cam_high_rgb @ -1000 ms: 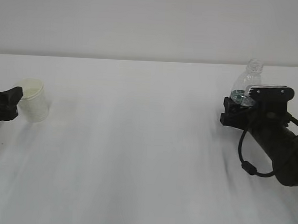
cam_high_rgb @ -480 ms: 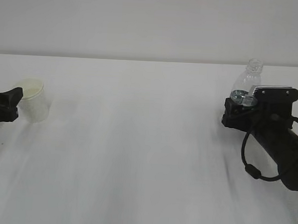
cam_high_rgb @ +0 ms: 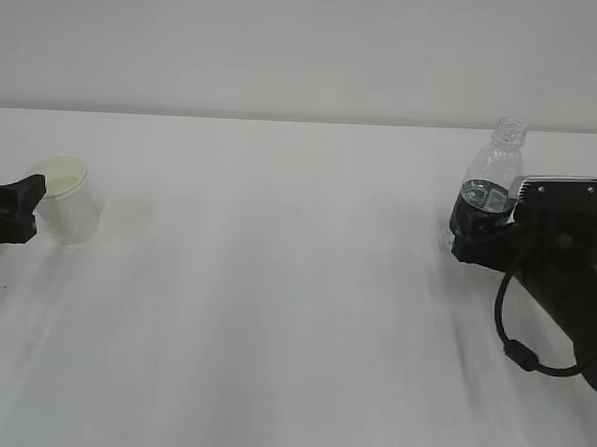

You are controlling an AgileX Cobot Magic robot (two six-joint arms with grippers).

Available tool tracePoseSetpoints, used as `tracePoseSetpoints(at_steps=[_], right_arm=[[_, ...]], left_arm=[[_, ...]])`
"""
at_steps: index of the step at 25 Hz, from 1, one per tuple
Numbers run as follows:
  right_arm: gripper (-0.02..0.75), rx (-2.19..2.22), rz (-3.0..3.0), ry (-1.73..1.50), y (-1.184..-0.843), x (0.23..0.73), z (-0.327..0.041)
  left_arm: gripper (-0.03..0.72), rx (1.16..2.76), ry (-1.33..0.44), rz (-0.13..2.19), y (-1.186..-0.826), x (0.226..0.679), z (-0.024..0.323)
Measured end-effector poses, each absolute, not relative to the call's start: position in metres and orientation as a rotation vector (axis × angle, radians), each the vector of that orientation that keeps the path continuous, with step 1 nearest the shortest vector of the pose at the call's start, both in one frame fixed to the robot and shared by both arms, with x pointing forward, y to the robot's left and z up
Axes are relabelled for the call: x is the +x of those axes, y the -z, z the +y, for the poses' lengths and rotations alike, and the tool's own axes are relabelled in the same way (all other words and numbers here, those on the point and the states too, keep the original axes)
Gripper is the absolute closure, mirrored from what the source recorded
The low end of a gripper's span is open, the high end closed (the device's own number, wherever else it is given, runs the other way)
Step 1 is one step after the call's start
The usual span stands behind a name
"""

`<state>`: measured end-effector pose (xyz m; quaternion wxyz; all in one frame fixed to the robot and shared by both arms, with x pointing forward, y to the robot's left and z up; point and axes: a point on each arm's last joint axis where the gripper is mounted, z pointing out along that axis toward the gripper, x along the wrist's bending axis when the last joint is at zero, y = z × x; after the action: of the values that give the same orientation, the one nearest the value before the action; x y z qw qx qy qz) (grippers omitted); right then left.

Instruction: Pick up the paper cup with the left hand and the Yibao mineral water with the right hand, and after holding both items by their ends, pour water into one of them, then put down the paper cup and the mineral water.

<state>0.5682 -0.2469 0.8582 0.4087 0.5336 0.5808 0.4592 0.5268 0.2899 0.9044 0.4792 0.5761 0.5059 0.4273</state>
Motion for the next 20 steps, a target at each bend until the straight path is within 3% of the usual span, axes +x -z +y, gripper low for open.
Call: tracePoseSetpoints(at_steps=[20], right_arm=[[0.146,1.335,1.456,-1.165,-0.879,0.542,-0.251]], left_arm=[[0.169,1.388,-1.058,1.216,-0.914,0.522,0.29]])
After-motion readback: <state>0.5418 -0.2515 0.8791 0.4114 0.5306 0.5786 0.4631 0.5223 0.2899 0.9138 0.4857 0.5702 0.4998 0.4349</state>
